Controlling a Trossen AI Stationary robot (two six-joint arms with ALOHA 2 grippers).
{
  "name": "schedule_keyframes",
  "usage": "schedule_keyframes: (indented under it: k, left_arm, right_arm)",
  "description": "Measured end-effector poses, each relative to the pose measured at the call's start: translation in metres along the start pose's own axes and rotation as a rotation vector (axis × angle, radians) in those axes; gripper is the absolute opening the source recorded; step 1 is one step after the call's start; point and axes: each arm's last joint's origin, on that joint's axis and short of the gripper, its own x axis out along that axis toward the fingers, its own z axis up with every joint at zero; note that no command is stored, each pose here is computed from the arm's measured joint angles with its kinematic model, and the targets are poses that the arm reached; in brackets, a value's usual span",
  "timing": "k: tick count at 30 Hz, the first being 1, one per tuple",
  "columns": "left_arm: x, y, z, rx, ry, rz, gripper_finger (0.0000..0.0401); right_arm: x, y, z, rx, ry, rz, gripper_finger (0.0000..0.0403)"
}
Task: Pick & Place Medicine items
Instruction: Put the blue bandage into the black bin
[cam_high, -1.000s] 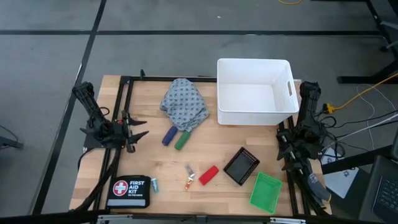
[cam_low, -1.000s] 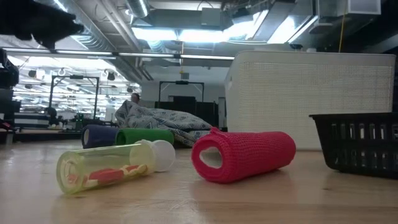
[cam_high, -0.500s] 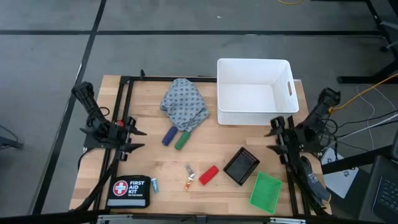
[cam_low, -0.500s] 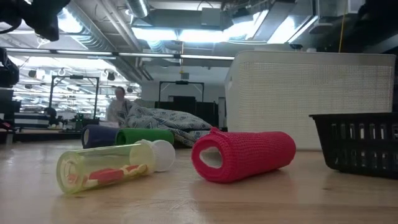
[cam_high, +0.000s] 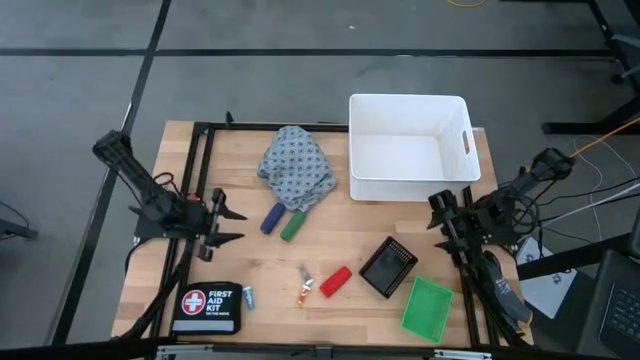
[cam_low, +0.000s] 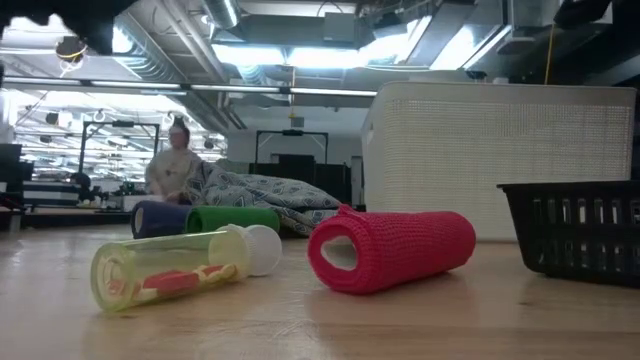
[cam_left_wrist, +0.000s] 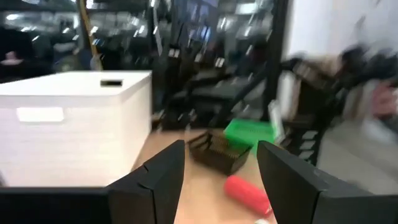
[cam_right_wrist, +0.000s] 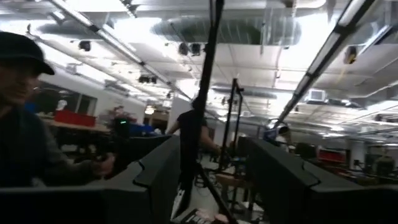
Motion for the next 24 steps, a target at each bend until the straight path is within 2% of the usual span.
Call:
schedule_keyframes:
  k: [5, 8, 11, 14, 17, 24]
  left_arm:
    - [0.033, -0.004, 0.021, 0.092, 0.168, 0.049, 0.0198]
    - [0.053, 0.001, 0.019, 0.113, 0.294, 0.116, 0.0198]
    - [0.068, 0.013, 0.010, 0.056, 0.407, 0.216, 0.0198]
    - [0.073, 0.026, -0.010, -0.032, 0.563, 0.285, 0.0198]
    - [0.074, 0.034, -0.022, -0.115, 0.671, 0.343, 0.0198]
    - [0.080, 0.044, -0.046, -0.158, 0.816, 0.461, 0.0220]
  right_arm:
    - [0.015, -0.006, 0.002, 0.034, 0.038, -0.108, 0.0190]
    - [0.029, -0.011, -0.002, 0.106, 0.150, -0.267, 0.0190]
    - [0.043, -0.015, -0.010, 0.071, 0.280, -0.390, 0.0190]
    - [0.056, -0.015, -0.015, 0.044, 0.359, -0.402, 0.0190]
    - [0.069, -0.016, -0.013, 0.055, 0.376, -0.442, 0.0190]
    - [0.095, -0.016, -0.010, 0.033, 0.539, -0.513, 0.0190]
